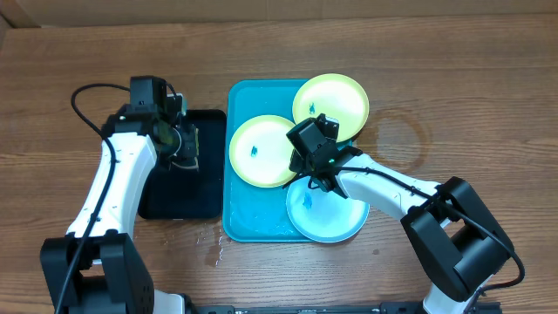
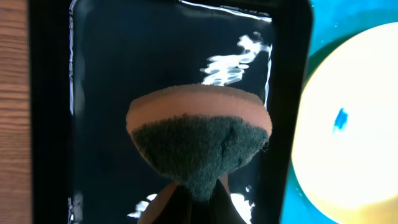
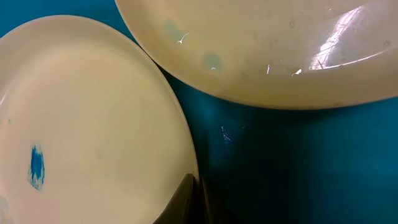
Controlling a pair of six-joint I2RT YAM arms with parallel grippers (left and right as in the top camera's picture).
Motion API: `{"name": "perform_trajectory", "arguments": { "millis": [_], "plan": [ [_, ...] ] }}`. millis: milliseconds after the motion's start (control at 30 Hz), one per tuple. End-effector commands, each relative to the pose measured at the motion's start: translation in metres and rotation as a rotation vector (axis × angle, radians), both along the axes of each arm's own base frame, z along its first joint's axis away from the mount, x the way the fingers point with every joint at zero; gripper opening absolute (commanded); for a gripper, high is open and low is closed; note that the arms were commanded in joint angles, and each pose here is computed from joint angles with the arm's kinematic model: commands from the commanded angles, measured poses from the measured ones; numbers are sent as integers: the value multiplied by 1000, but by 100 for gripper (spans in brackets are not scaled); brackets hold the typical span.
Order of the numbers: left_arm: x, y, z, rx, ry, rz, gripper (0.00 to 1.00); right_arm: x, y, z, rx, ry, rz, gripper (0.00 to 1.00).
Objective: Clean dirty plates on tray and stack at the side
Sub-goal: 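Lift the sponge with the left gripper above the black tray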
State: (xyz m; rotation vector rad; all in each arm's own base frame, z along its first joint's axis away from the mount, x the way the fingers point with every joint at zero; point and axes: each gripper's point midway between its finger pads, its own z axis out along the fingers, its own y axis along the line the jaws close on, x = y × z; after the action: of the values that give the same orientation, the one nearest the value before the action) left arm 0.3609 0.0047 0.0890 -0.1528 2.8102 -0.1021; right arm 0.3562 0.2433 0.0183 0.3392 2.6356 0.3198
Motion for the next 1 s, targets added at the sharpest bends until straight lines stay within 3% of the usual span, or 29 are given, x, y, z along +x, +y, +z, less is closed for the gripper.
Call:
{"name": "perform_trajectory", "arguments": {
  "millis": [0, 533, 633, 800, 967],
  "plan": [
    [-5, -5, -15, -13, 11, -4, 4, 4, 3, 4, 7, -12, 2, 4],
    [-18, -11, -63, -48, 55, -14, 5, 5, 3, 4, 8, -14, 2, 4],
    [-17, -17, -62, -81, 48, -24, 9, 5, 3, 4, 8, -14, 2, 8],
    [-17, -18, -62, -87, 47, -26, 24, 5, 3, 4, 9, -14, 2, 16],
    [-17, -18, -62, -84, 50, -25, 23, 5, 3, 4, 9, -15, 2, 17]
  ]
}}
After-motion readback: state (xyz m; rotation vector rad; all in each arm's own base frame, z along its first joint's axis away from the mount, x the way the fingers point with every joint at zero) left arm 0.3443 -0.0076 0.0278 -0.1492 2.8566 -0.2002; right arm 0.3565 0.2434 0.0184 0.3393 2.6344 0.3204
